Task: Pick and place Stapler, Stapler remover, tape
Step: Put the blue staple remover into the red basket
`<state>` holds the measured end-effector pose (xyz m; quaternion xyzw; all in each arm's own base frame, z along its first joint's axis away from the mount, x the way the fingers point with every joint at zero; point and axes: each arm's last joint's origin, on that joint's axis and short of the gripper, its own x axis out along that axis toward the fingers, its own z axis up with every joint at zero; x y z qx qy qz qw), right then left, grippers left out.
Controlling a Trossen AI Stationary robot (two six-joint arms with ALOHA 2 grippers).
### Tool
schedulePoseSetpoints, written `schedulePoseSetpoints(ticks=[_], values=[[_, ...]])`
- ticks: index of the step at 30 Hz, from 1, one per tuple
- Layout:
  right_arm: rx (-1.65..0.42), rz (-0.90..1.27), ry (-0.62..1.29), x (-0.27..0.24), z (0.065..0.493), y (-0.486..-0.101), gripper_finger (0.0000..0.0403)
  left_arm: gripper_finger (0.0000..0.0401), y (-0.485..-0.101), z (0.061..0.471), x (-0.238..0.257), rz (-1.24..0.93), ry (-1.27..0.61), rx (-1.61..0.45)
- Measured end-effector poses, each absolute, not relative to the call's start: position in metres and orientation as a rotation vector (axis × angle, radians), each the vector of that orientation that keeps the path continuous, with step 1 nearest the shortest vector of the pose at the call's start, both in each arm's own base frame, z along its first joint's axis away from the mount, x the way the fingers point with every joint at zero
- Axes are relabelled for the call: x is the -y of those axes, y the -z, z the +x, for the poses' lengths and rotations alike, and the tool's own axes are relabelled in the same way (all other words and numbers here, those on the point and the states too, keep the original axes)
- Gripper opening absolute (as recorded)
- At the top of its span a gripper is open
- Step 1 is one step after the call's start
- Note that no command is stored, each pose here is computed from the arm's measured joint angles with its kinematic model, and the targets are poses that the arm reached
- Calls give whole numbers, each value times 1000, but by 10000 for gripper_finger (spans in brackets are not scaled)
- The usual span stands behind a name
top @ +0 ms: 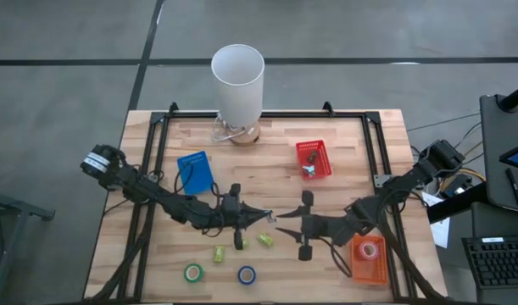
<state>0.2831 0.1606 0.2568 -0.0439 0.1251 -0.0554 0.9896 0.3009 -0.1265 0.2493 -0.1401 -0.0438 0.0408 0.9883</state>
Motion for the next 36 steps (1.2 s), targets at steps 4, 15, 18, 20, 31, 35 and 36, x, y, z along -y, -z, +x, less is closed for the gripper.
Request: schedulePoseSetpoints(ticks=[4,15,18,20,31,35,36], values=[[-240,-92,109,-161,283,-258,124,2,-249,301,126,-275,-83,83],[-245,-87,62,-162,284,-258,46,3,-248,301,127,-274,-82,80],[-245,-90,63,-162,284,-258,17,4,-248,301,127,-274,-81,79],[-245,-89,63,-162,284,-258,11,2,-248,301,127,-275,-81,80],[-248,-76,79,-161,284,-258,8,52,-249,301,126,-268,-97,84],[-251,-70,83,-161,283,-257,8,92,-249,301,125,-269,-117,86],[-254,-66,97,-160,283,-257,8,103,-249,301,125,-268,-127,87]])
